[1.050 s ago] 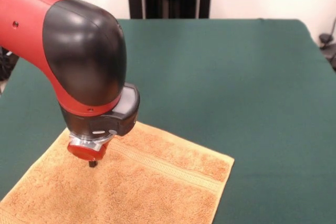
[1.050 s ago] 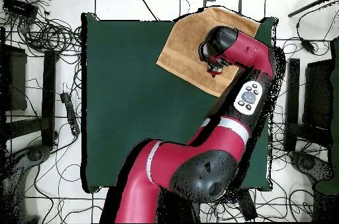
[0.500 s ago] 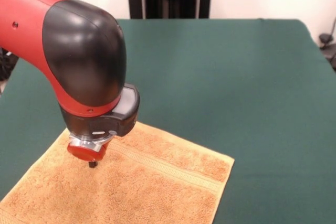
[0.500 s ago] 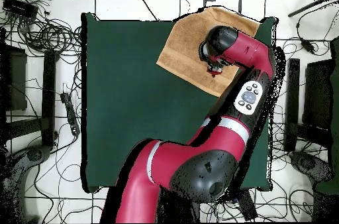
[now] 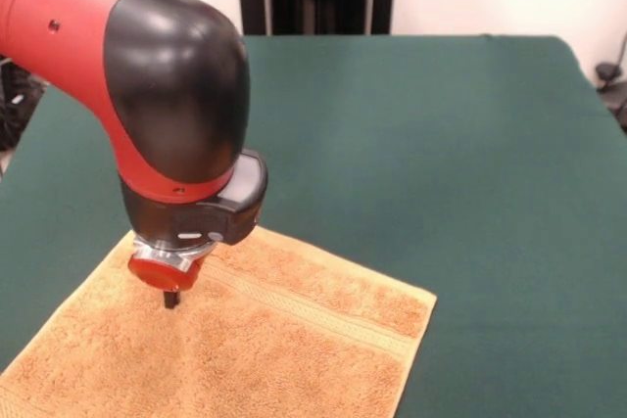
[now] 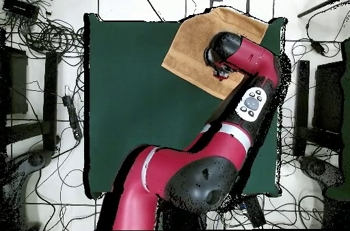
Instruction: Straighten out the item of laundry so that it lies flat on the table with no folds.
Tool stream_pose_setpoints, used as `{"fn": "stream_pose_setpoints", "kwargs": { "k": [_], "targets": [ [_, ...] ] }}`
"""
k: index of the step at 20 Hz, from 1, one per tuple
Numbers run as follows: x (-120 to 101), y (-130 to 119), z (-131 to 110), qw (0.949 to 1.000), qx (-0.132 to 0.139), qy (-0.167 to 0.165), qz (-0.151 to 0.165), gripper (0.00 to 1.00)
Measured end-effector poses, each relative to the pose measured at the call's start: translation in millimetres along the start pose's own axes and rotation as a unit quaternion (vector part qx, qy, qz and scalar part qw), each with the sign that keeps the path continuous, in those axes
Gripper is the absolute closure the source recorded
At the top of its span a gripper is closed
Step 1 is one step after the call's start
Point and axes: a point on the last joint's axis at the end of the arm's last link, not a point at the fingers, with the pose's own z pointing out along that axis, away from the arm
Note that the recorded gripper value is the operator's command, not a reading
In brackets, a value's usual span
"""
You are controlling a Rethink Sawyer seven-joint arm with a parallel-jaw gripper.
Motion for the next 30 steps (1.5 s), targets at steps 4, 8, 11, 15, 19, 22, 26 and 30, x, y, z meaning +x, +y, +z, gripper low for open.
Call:
{"fn": "stream_pose_setpoints", "kwargs": {
  "k": [4, 8, 11, 15, 19, 22, 26, 30],
  "targets": [
    [2, -8, 0, 0.9999, -0.010, -0.010, 0.005, 0.00],
    [1, -13, 1, 0.9998, -0.012, -0.015, 0.009, 0.00],
    [-7, -20, 3, 0.9997, -0.004, -0.016, 0.018, 0.00],
    [-11, -25, 6, 0.9996, 0.002, -0.017, 0.023, 0.00],
    [-13, -28, 7, 0.9995, 0.008, -0.022, 0.021, 0.00],
    [-15, -31, 8, 0.9993, 0.015, -0.029, 0.017, 0.00],
    [-20, -41, 11, 0.9983, 0.043, -0.040, 0.008, 0.00],
    [-25, -58, 18, 0.9952, 0.087, -0.043, 0.005, 0.00]
  ]
}}
